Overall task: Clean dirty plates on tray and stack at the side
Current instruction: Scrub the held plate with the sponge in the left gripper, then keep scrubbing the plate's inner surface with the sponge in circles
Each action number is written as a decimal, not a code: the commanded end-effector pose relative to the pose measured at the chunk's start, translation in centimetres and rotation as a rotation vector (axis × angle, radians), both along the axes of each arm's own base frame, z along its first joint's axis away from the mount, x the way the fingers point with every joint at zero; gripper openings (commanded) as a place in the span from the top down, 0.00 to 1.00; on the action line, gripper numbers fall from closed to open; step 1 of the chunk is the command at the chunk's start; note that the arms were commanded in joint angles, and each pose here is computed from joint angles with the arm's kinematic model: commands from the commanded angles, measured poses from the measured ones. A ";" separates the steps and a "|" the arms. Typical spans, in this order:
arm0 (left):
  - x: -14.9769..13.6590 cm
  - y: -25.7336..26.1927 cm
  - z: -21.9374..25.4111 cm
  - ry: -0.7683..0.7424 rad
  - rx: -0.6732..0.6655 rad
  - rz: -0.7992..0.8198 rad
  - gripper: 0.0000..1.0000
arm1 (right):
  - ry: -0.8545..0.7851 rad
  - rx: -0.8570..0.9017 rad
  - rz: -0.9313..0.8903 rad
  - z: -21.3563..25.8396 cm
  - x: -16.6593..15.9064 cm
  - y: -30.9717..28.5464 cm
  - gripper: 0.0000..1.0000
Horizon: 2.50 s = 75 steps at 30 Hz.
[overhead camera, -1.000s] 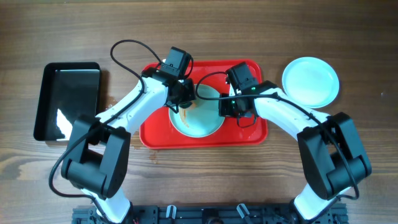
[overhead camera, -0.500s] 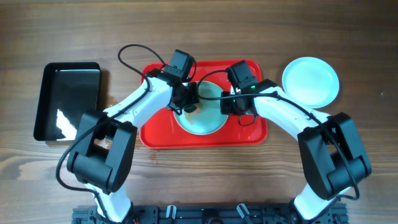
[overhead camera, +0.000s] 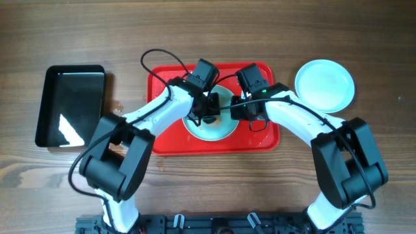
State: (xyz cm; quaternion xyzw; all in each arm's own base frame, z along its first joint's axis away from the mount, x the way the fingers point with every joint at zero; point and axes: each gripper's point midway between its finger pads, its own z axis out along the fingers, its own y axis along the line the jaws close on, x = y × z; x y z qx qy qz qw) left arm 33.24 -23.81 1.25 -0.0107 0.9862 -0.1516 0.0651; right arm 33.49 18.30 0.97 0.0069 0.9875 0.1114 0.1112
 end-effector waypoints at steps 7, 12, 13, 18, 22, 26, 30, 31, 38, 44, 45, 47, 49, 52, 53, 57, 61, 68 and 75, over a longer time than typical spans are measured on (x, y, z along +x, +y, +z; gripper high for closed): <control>0.0 5.0 -2.2 0.006 0.252 0.071 0.96 | -0.012 -0.048 0.011 -0.1 0.4 -0.4 0.96; 0.1 9.6 -2.2 0.025 0.398 0.136 0.96 | -0.014 -0.063 0.006 -0.2 0.4 -0.6 0.96; 0.2 10.3 -2.2 0.030 0.408 0.146 0.96 | -0.014 -0.063 0.007 -0.2 0.4 -0.6 0.96; 1.3 12.2 -1.8 0.032 0.396 0.207 0.96 | -0.013 -0.062 0.007 -0.2 0.4 -0.6 0.96; 2.3 11.2 -0.1 0.000 0.325 0.187 0.96 | -0.013 -0.062 0.007 -0.2 0.4 -0.6 0.96; 3.2 8.5 2.9 -0.060 0.189 0.145 0.96 | -0.012 -0.061 0.003 -0.2 0.4 -0.6 0.96; 3.7 4.0 6.1 -0.120 -0.029 0.083 0.96 | -0.012 -0.061 0.003 -0.2 0.4 -0.6 0.96; 3.8 3.2 6.4 -0.127 -0.064 0.068 0.96 | -0.012 -0.061 0.003 -0.2 0.4 -0.6 0.96; 4.0 1.1 4.4 -0.112 -0.087 0.047 0.96 | -0.010 -0.057 0.003 -0.2 0.4 -0.5 0.96; 3.5 0.2 1.1 -0.045 -0.082 0.054 0.96 | -0.006 -0.050 0.006 -0.2 0.3 -0.4 0.96; 3.6 0.2 0.6 -0.038 -0.081 0.059 0.96 | -0.006 -0.049 0.006 -0.2 0.3 -0.4 0.96; 3.8 0.2 -0.3 -0.034 -0.074 0.061 0.96 | -0.005 -0.048 0.007 -0.2 0.3 -0.4 0.96; 3.9 0.4 -0.7 -0.031 -0.070 0.066 0.96 | -0.004 -0.049 0.007 -0.2 0.2 -0.4 0.96; 4.5 1.7 -1.4 -0.046 -0.013 0.094 0.96 | 0.004 -0.053 0.007 -0.2 0.1 -0.5 0.96; 4.8 2.6 -1.6 -0.061 0.028 0.111 0.96 | 0.007 -0.054 0.008 -0.3 0.0 -0.5 0.96; 5.2 6.0 -2.4 -0.072 0.161 0.168 0.96 | 0.020 -0.062 0.009 -0.4 -0.3 -0.7 0.96; 5.1 9.0 -2.8 -0.039 0.229 0.220 0.96 | 0.020 -0.061 0.009 -0.3 -0.3 -0.7 0.96; 2.5 11.7 -3.2 0.109 0.252 0.259 0.96 | 0.019 -0.061 0.008 -0.3 -0.3 -0.7 0.96; 1.7 10.0 0.2 0.119 0.143 0.264 0.96 | 0.017 -0.060 0.008 -0.3 -0.2 -0.7 0.96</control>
